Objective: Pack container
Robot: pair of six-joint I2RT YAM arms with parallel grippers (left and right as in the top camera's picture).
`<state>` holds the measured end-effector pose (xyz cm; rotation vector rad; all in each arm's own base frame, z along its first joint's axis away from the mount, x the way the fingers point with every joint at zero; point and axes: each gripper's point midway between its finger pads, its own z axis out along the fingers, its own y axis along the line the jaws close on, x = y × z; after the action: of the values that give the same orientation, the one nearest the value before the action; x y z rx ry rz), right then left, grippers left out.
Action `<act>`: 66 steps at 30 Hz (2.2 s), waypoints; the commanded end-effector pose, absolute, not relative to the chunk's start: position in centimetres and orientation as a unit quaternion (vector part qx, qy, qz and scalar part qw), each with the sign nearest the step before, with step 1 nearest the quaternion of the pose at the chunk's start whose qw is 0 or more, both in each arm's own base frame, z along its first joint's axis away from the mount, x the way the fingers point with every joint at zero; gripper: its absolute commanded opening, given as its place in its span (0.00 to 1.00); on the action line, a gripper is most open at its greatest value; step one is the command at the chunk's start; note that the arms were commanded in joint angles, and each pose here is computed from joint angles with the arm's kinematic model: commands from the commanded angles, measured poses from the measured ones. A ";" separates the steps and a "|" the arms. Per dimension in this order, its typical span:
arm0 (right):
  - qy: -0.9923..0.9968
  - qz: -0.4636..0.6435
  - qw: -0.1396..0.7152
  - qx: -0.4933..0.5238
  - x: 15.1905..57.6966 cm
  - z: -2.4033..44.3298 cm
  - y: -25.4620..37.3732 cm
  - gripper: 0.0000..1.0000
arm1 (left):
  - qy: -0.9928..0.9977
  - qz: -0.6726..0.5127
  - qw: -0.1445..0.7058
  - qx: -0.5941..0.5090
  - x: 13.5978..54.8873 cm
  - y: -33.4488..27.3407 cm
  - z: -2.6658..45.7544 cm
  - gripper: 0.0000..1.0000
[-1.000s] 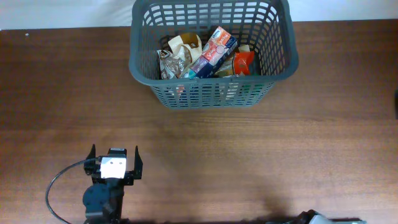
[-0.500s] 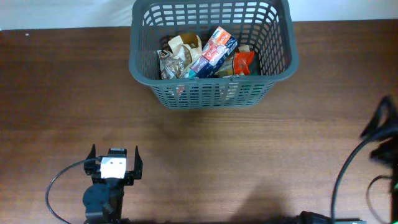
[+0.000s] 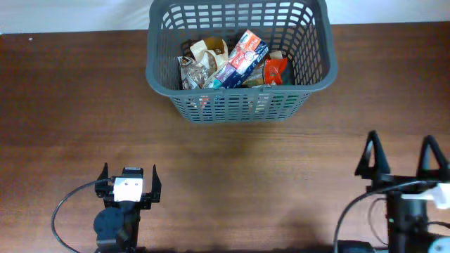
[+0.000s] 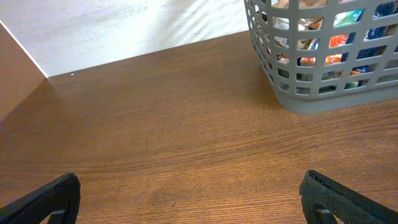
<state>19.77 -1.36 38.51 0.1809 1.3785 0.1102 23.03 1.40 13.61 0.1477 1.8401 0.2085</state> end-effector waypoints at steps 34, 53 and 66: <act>0.587 0.091 0.804 0.030 22.7 27.6 0.9 0.99 | 0.791 0.097 0.601 0.066 23.0 1.5 13.7 0.99; 0.624 0.090 0.776 0.036 24.0 22.9 0.8 0.99 | 0.791 0.097 0.601 0.066 23.0 1.5 13.7 0.99; 0.725 0.091 0.681 0.047 24.6 16.1 1.1 0.99 | 0.791 0.097 0.601 0.066 23.0 1.5 13.7 0.99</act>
<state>24.67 0.76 16.69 0.1180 1.6079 0.1973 23.03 1.40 13.63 0.1472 1.8394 0.2083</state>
